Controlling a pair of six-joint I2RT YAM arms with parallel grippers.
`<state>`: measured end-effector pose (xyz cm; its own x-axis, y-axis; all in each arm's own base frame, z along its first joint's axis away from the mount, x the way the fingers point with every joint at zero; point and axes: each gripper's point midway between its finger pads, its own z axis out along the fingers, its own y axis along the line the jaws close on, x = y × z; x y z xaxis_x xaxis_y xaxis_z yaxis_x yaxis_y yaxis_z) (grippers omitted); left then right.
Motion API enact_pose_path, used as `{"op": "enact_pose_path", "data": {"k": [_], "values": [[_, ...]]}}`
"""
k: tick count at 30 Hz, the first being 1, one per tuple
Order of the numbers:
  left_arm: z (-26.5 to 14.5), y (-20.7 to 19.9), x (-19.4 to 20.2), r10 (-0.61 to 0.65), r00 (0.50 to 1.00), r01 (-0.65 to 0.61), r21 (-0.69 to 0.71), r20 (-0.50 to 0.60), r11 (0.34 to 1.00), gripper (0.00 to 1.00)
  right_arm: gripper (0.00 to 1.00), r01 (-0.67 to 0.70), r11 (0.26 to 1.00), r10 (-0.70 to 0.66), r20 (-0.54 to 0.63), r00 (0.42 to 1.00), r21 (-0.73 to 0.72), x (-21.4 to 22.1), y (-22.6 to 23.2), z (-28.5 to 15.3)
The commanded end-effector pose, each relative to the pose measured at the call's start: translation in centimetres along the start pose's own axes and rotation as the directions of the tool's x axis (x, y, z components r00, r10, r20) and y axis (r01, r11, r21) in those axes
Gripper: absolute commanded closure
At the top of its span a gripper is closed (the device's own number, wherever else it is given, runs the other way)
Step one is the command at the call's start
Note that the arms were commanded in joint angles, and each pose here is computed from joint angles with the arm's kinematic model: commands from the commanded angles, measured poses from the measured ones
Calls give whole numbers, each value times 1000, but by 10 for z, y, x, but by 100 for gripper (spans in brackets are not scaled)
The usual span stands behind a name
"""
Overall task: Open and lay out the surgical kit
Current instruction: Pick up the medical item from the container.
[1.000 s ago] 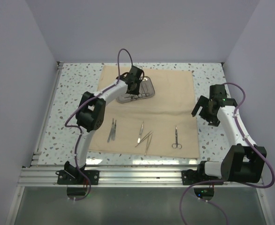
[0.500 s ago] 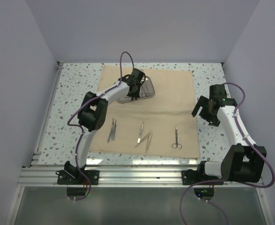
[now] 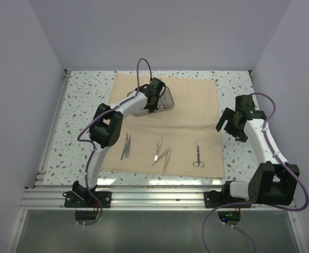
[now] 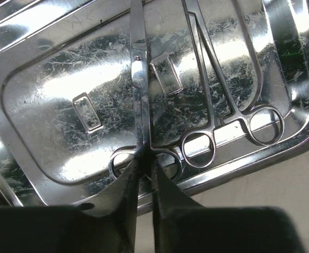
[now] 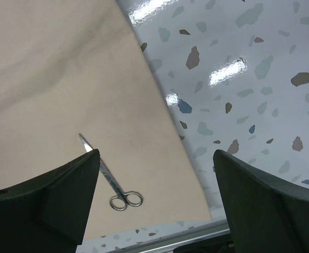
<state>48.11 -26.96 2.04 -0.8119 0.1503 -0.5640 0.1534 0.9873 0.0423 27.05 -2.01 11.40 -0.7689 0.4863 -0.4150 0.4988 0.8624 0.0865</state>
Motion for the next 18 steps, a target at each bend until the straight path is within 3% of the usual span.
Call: {"op": "enact_pose_path", "data": {"k": [1, 3, 7, 18], "values": [[25, 11, 100, 50, 952, -62, -31, -302, 998, 92, 7, 10, 1000, -10, 39, 999, -2, -11, 1, -3], [29, 10, 103, 51, 949, -60, -21, -310, 998, 100, 7, 11, 1000, -11, 40, 999, -6, -12, 2, -4], [27, 8, 88, 53, 960, -62, -21, -276, 998, 100, 7, 10, 1000, -9, 40, 999, -13, -12, 3, -5], [-26, -10, -16, 17, 999, -15, 49, -34, 999, 100, 7, -12, 998, 17, 69, 997, -62, -23, 13, -23]]}}
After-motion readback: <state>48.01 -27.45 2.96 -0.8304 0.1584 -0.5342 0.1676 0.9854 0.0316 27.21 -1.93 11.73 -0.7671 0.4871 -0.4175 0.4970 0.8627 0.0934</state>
